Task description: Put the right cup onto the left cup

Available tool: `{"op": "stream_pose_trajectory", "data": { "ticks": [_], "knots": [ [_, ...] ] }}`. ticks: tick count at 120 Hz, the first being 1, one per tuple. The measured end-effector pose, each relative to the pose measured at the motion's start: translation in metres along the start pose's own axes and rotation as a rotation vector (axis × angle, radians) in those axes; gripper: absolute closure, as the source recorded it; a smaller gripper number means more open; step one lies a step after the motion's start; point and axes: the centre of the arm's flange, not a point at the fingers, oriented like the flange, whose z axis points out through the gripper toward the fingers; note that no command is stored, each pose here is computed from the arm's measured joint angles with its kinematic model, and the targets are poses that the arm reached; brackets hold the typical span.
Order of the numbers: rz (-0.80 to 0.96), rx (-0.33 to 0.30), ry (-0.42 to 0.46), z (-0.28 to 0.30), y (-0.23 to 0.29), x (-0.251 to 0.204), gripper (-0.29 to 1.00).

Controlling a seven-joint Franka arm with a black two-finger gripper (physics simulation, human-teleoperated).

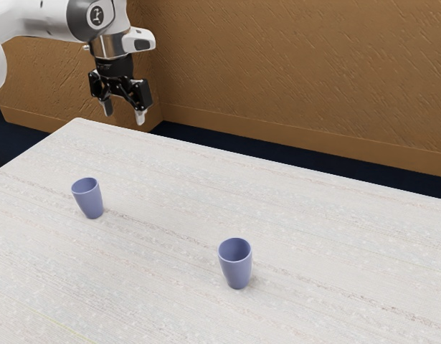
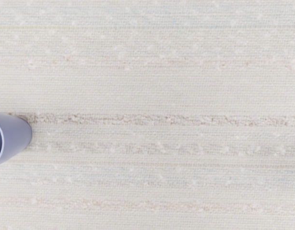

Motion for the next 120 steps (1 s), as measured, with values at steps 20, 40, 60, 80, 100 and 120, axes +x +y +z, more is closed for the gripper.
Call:
{"op": "stream_pose_trajectory", "data": {
  "ticks": [20, 40, 60, 80, 100, 120],
  "knots": [
    [-0.003, -0.002, 0.001, -0.001, 0.002, 0.0, 0.0],
    [0.039, 0.005, -0.031, 0.017, 0.036, 0.009, 0.0],
    [0.102, 0.01, -0.079, 0.042, 0.091, 0.009, 0.0],
    [0.144, 0.006, -0.108, 0.065, 0.14, 0.002, 0.0],
    [0.175, 0.005, -0.124, 0.093, 0.189, -0.007, 0.0],
    [0.172, 0.004, -0.131, 0.125, 0.217, -0.015, 0.0]
  ]
}}
